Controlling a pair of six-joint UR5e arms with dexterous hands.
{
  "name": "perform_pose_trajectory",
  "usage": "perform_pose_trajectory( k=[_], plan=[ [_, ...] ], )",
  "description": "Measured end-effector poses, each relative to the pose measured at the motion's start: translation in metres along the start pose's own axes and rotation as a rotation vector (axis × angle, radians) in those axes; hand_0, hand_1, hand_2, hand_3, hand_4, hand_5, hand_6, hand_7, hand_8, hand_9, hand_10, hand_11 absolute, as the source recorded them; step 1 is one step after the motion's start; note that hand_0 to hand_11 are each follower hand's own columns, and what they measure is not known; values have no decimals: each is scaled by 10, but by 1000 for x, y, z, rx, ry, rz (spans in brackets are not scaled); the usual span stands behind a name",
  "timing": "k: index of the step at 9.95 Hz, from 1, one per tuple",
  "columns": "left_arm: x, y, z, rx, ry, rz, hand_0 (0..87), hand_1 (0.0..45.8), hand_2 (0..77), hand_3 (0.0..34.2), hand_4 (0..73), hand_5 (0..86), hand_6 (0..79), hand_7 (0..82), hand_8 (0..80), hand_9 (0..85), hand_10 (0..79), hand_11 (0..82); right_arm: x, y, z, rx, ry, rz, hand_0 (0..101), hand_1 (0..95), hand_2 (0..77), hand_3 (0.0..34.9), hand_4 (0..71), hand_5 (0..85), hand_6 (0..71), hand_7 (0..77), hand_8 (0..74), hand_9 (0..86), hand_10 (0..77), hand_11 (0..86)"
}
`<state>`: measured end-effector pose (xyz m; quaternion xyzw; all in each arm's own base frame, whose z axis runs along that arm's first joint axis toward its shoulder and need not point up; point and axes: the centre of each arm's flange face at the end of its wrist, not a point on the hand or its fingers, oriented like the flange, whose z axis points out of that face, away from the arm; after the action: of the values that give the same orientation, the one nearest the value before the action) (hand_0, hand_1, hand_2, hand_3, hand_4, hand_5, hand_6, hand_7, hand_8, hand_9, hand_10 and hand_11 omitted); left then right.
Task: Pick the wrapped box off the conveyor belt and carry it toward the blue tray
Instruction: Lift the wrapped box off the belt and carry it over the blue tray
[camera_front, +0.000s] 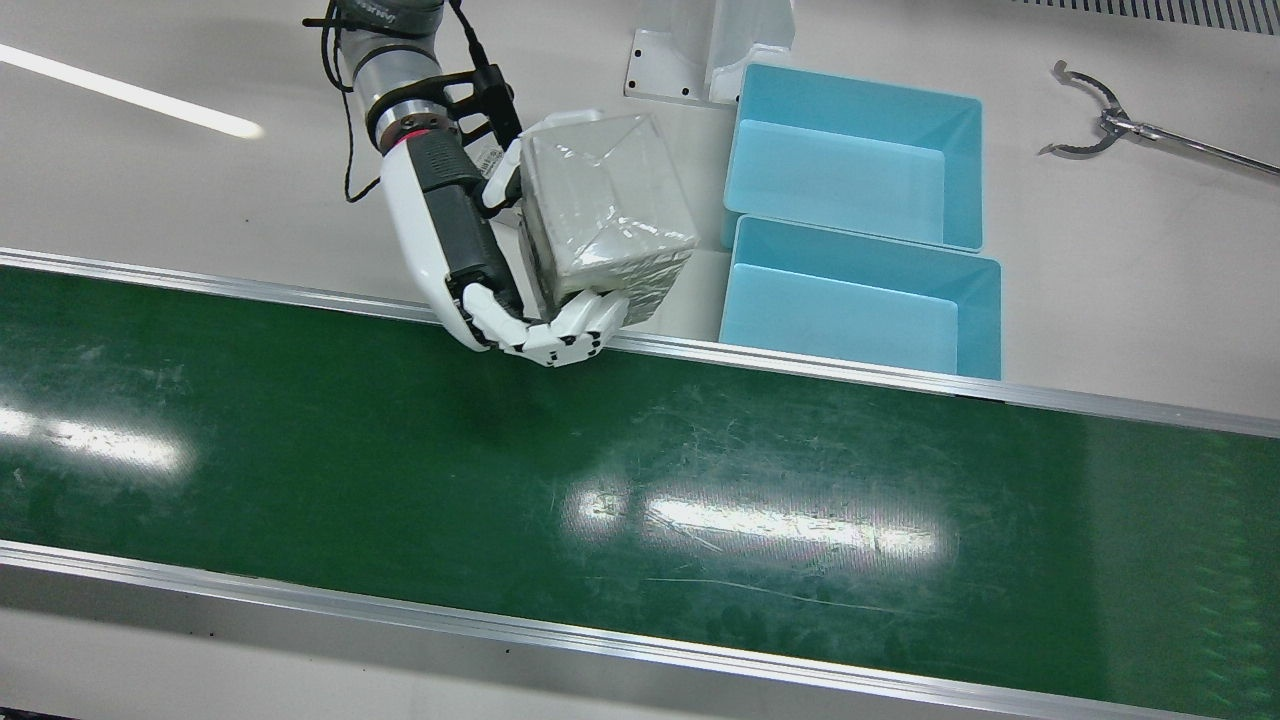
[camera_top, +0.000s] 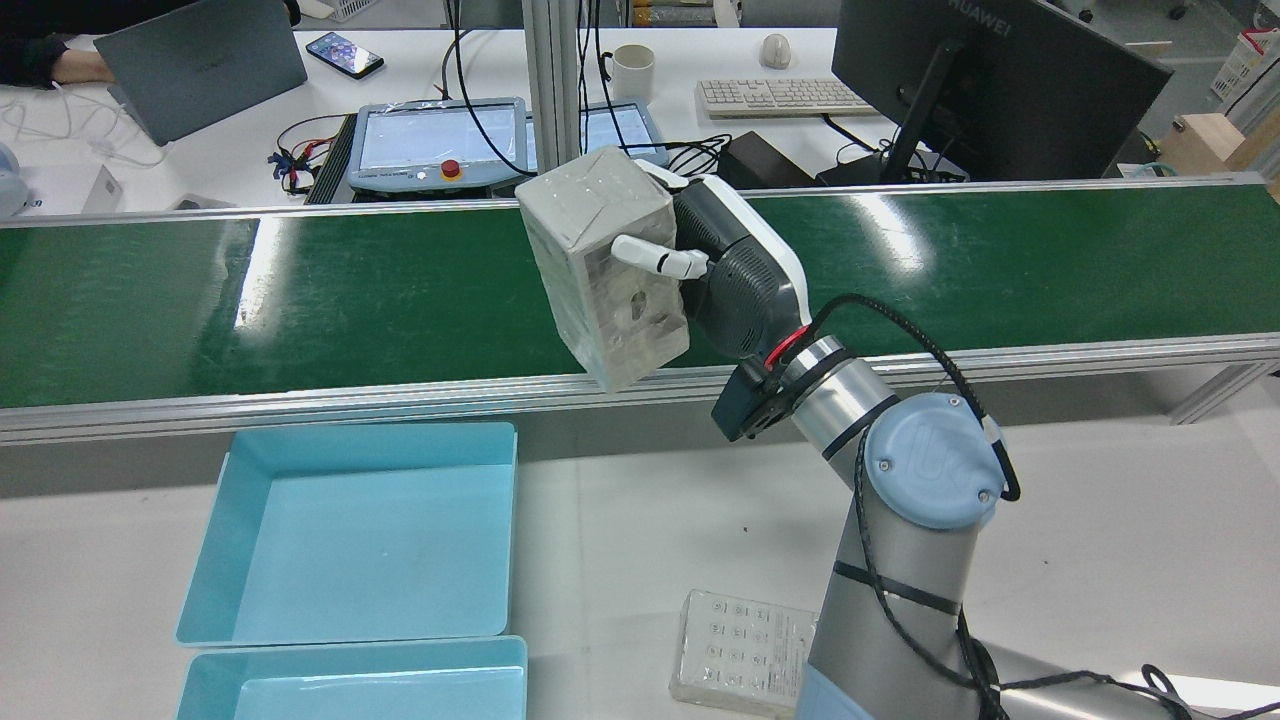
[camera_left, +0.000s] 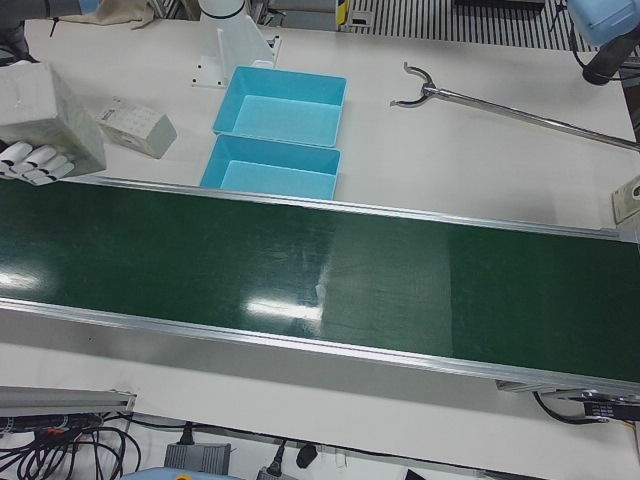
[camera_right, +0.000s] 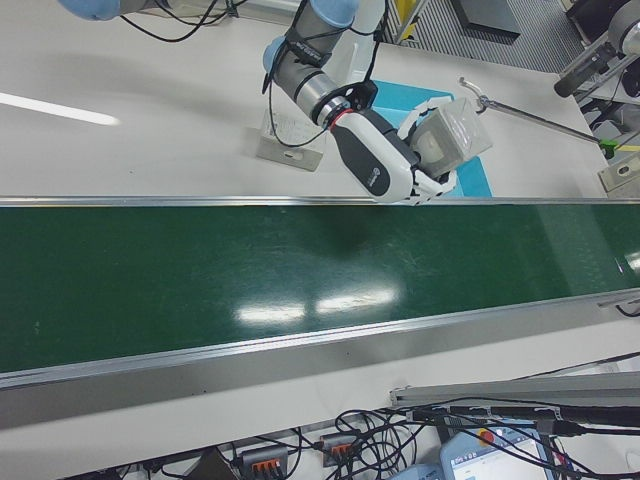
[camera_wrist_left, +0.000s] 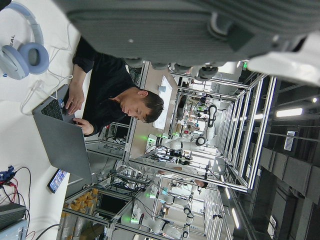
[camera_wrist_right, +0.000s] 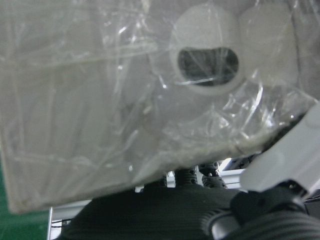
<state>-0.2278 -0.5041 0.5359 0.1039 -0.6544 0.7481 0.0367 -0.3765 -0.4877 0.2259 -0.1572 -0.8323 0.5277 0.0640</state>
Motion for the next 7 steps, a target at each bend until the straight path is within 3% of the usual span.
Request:
perform_pose_trajectory(
  k=[3,5,6,7],
  plan=[
    [0,0,0,0,0,0,0,0,5,0,0,11,0,0,0,0,5,0,77,60,-26,-38,5,18,408,0,256,1,180,556,409,355,540,387,425,458],
    [0,0,0,0,0,0,0,0,11,0,0,11,0,0,0,0,5,0,109,80,-36,-40,-19,-5,412,0,245,0,180,556,420,355,540,387,420,485],
    [0,0,0,0,0,0,0,0,5,0,0,11,0,0,0,0,0,0,121,85,-38,-48,-34,-25,413,0,245,0,180,556,425,355,540,387,365,535],
    [0,0,0,0,0,0,0,0,5,0,0,11,0,5,0,0,0,0,134,86,-39,-58,-55,-40,413,0,245,0,180,556,431,355,540,387,365,535]
  ],
)
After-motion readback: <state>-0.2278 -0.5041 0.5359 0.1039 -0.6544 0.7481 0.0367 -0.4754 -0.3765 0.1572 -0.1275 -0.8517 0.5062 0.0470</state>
